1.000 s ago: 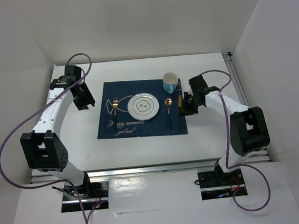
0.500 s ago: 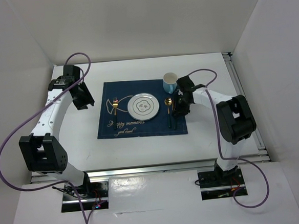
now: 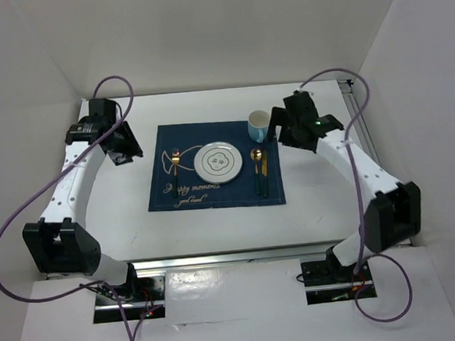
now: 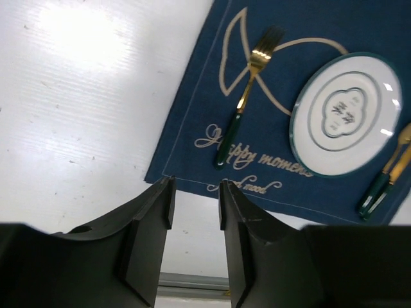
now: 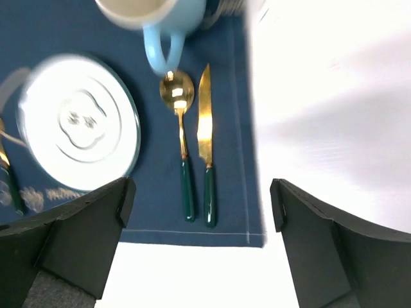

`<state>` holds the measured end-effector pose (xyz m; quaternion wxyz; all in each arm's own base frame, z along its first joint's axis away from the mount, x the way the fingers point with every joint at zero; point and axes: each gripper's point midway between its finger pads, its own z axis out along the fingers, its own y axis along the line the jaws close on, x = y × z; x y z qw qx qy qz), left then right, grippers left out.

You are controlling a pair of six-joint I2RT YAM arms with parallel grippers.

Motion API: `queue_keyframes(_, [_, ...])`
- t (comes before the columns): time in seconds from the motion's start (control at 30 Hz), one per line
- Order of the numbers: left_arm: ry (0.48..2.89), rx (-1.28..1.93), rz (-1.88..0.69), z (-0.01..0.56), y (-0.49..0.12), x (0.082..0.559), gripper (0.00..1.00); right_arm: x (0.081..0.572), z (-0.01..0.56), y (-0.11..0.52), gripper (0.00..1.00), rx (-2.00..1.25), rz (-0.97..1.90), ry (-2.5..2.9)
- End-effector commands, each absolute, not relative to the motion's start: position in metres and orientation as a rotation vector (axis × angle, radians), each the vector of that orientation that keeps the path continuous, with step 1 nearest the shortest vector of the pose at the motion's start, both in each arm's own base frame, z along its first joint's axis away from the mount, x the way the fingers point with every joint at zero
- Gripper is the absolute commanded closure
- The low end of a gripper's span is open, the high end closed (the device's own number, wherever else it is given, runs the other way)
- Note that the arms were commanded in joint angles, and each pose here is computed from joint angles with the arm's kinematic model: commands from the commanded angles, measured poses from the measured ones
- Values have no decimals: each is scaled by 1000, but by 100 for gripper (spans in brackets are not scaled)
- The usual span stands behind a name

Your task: Set the dinner table for one person

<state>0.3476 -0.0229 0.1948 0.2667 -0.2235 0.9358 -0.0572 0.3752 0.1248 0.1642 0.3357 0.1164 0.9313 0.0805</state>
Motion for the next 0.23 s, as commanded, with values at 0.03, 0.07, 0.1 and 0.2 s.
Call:
queue_keyframes(0.03, [2340, -505, -282, 255, -33, 351, 49, 348, 235, 70, 0, 457, 29, 2221])
queue_keyframes(0.07, [2334, -496, -300, 258, -35, 350, 47, 344, 241, 66, 0, 475, 34, 2197])
queue_keyframes(0.1, [2318, -485, -320, 266, -37, 349, 46, 336, 239, 59, 0, 488, 14, 2199])
queue_keyframes(0.2, [2295, -467, -350, 274, -41, 350, 45, 315, 244, 47, 0, 504, 0, 2157])
